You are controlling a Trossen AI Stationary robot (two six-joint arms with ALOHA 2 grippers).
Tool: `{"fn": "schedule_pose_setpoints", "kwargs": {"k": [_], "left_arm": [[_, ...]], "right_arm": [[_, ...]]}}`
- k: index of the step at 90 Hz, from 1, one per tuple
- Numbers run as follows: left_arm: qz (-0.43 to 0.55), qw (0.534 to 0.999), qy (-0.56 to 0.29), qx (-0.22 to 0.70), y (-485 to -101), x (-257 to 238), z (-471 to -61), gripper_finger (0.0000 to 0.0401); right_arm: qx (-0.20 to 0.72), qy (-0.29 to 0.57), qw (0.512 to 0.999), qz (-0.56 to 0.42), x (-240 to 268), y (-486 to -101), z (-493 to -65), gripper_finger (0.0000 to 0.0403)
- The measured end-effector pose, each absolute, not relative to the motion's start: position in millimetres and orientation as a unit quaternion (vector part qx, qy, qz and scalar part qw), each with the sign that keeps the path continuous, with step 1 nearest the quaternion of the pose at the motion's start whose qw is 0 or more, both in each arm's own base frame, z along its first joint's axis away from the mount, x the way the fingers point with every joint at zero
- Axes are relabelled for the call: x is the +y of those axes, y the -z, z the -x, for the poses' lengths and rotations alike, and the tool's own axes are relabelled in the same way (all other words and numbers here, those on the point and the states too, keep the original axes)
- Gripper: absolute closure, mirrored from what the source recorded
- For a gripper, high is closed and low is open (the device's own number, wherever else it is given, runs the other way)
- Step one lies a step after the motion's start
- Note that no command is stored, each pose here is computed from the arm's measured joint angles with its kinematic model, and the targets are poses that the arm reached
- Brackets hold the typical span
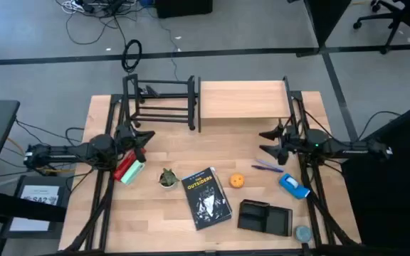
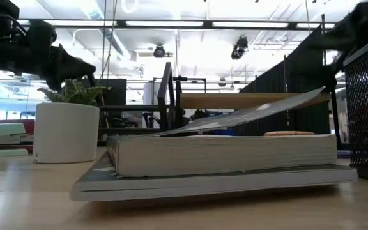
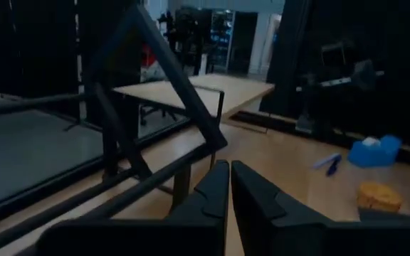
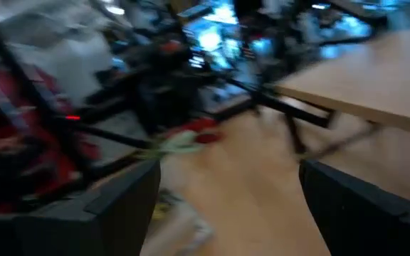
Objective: Stock shelves
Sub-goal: Return to Home Position
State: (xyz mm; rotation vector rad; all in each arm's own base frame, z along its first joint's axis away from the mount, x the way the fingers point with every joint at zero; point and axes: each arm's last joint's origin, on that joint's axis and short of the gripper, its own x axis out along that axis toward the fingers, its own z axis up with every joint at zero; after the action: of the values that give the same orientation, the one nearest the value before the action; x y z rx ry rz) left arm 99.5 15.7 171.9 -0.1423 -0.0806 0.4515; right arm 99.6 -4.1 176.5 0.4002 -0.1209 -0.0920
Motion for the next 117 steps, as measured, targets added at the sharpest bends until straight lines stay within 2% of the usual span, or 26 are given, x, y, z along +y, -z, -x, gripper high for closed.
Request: {"fn": "schedule_pose_setpoints", "kwargs": {"k": [22,42,78,117], "left_arm": [[0.079,0.962,-0.242,-0.101,-182,20,-92,0.0401],[0.083,0.952,-0.255,-0.146,-190,23,-89,0.0401],[0.077,0.941,-0.293,-0.148,-190,30,-87,0.0401],[0.077,0.941,-0.293,-0.148,-190,30,-87,0.0401]], "right_arm": [[-0.133,0.002,0.970,-0.203,1,-191,-94,0.0096],[-0.151,0.000,0.967,-0.204,0,-194,-94,0.0096],[-0.151,0.001,0.967,-0.204,0,-194,-94,0.0096],[-0.151,0.000,0.967,-0.204,0,-194,-94,0.0096]]}}
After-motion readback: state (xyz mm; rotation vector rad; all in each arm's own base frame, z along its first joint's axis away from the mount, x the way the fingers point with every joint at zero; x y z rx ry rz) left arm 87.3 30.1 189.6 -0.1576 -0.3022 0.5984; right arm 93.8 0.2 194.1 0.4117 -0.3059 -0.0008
